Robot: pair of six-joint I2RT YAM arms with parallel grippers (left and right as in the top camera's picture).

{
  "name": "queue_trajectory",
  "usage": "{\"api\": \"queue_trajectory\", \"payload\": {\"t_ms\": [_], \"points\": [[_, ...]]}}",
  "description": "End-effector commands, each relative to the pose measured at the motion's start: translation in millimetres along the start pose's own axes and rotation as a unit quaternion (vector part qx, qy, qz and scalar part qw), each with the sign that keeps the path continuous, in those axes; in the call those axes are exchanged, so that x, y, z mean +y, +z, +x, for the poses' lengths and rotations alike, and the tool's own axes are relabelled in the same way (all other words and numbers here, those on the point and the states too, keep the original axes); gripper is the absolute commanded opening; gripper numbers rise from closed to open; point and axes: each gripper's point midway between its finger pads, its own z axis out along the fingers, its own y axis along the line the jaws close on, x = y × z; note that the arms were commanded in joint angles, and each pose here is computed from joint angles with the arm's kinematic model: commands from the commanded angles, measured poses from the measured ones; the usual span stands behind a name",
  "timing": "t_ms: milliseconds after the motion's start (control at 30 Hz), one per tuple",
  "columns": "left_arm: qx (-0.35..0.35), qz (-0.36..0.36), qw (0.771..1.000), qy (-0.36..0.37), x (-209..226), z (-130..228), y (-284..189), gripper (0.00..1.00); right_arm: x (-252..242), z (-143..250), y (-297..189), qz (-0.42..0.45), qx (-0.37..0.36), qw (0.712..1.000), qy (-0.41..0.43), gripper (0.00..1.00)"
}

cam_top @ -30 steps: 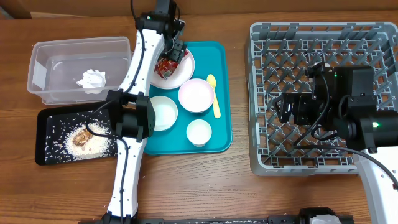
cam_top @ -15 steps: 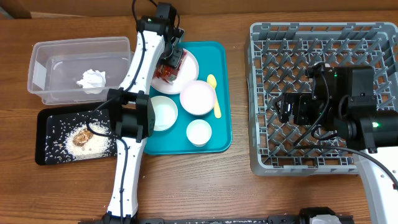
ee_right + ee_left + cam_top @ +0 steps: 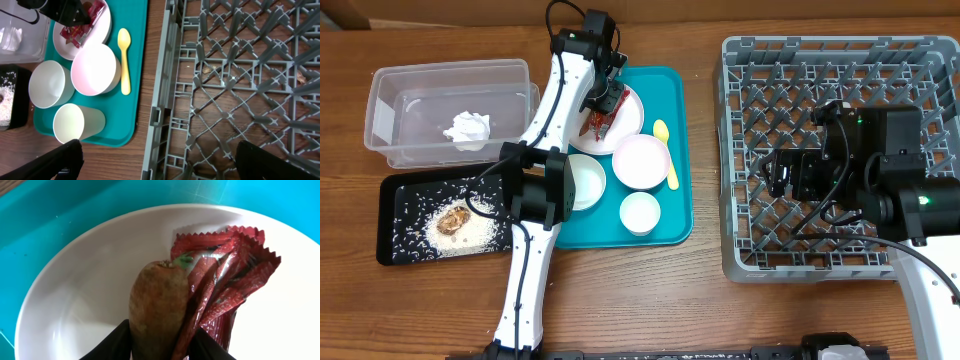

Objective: Sort waste into correct bins and load items into the dishwasher
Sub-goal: 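Grasp the red snack wrapper on the plate with the left gripper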

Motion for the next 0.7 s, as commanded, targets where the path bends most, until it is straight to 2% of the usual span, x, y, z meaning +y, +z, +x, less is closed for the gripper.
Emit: {"api": "queue_trajectory", "payload": {"t_ms": [0, 33, 133, 267, 333, 433, 500, 567, 667], "points": [[0.007, -0.004, 1.0, -0.008, -1, 3, 3, 0.38, -1, -3, -2, 0.003, -0.006, 1.0, -0.001, 1.0], [0.007, -0.005, 1.0, -0.008, 0, 3, 3, 0.39, -1, -3, -2, 0.003, -0.006, 1.0, -0.001, 1.0], [0.005, -0.005, 1.0, -0.014, 0, 2, 0, 0.58, -1, -3, -2, 0.003, -0.006, 1.0, -0.001, 1.0], [0.005, -0.005, 1.0, -0.019, 0, 2, -8, 0.59, -1, -3, -2, 0.003, -0.006, 1.0, -0.001, 1.0], [0.004, -0.005, 1.0, -0.022, -1, 1, -13, 0.54, -1, -3, -2, 0.003, -0.006, 1.0, -0.001, 1.0], [0.007, -0.004, 0.999, -0.031, -2, 3, -16, 0.3, -1, -3, -2, 0.003, -0.006, 1.0, -0.001, 1.0], [0.015, -0.003, 0.999, -0.034, -3, 7, -16, 0.21, -1, -3, -2, 0.003, -0.006, 1.0, 0.0, 1.0], [0.022, -0.002, 0.999, -0.034, -3, 10, -16, 0.17, -1, -3, -2, 0.003, -0.006, 1.0, 0.0, 1.0], [0.026, -0.002, 0.999, -0.034, -4, 12, -17, 0.17, -1, -3, -2, 0.003, -0.006, 1.0, -0.001, 1.0]]}}
